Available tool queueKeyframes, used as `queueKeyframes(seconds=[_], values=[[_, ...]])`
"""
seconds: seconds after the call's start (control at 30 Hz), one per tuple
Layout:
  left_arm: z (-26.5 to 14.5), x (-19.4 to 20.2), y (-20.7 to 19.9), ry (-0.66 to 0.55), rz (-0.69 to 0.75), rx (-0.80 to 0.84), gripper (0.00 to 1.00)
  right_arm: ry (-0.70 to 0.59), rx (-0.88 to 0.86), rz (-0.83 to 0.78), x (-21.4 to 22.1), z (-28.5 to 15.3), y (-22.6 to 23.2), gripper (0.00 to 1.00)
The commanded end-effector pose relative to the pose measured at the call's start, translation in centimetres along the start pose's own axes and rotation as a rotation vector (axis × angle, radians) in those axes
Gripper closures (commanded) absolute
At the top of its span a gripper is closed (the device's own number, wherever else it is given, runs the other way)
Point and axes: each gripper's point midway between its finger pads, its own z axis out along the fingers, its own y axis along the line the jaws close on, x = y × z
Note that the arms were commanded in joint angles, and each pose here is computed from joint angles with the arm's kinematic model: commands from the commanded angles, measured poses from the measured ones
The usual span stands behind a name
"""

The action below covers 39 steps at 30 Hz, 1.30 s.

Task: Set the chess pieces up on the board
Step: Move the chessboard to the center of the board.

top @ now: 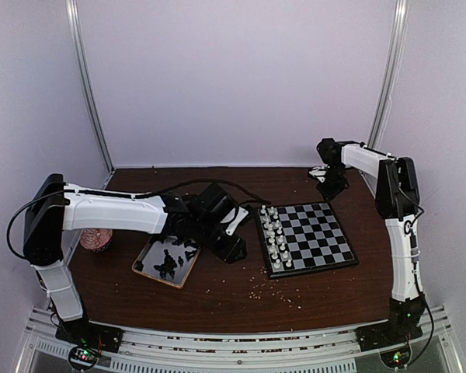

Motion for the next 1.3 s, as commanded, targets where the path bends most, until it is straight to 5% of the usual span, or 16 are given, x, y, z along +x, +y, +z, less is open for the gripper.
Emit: queueKeyframes(seconds=[0.0, 0.3, 0.9, 1.13, 1.27], values=[[-0.8, -0.7, -0.5, -0.049, 0.02, 0.008, 0.54, 0.029, 0.116, -0.071, -0.7, 0.3, 0.1, 0.71], [-0.9, -0.3, -0.5, -0.053, 0.016, 0.005, 0.54, -0.062, 0.173, -0.1, -3.3, -1.5, -0.6, 0.74], [-0.6, 0.4, -0.9, -0.031, 0.047, 0.018, 0.53, 0.164, 0.049, -0.459, 4.4, 0.5, 4.7, 0.83], [-0.5, 0.7, -1.1, -0.03, 0.052, 0.021, 0.53, 0.071, 0.085, -0.341, 2.0, -1.3, 3.1, 0.83], [-0.5, 1.2, -1.2, -0.022, 0.051, 0.02, 0.53, -0.064, 0.054, -0.203, -1.4, -3.2, 1.9, 0.71]])
